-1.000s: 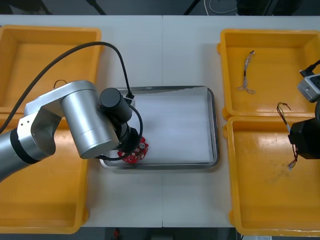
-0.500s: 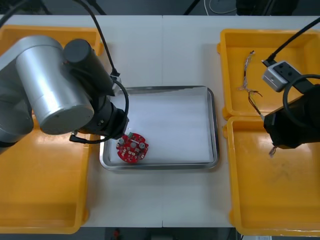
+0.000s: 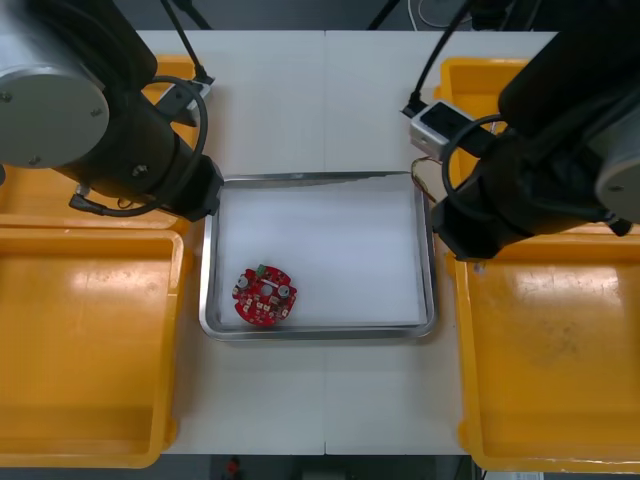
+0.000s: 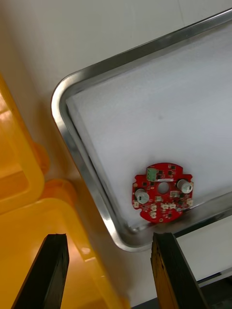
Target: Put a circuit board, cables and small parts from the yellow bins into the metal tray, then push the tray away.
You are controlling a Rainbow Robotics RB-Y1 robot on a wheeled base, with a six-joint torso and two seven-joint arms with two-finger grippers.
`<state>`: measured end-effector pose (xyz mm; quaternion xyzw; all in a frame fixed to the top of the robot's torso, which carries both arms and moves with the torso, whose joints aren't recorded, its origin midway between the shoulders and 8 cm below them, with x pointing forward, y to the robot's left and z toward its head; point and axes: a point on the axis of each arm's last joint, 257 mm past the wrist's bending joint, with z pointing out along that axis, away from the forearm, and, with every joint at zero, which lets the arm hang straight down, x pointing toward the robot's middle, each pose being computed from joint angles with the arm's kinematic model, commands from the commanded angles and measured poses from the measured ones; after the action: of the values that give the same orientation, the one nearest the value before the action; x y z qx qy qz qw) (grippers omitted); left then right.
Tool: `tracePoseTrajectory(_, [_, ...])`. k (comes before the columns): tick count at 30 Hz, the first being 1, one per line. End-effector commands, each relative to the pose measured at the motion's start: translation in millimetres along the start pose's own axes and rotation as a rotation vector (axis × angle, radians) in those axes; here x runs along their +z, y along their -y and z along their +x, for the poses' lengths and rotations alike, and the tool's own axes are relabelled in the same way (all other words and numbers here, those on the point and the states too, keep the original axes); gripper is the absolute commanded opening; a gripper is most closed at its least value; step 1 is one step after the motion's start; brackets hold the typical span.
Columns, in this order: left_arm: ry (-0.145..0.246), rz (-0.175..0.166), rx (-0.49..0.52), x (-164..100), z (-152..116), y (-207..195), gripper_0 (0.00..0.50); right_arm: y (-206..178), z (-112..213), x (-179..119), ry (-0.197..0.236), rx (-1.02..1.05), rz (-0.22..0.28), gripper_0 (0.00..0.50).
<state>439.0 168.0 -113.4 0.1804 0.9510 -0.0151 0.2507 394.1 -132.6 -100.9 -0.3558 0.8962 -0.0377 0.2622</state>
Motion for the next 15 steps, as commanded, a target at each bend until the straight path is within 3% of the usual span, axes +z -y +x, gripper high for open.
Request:
tracePoseTrajectory(1, [0.047, -0.048, 0.066, -23, -27, -38, 0.5, -27, -45, 5, 0.057, -0.196, 0.001, 0.0])
tracePoseTrajectory(8, [0.023, -0.079, 0.064, -27, -33, -83, 0.5, -40, -49, 27, 0.021, -0.379, 0.001, 0.0])
tracePoseTrajectory(15, [0.006, -0.111, 0.071, -30, -40, -126, 0.5, -45, -34, 49, -0.043, -0.646, 0.061, 0.0])
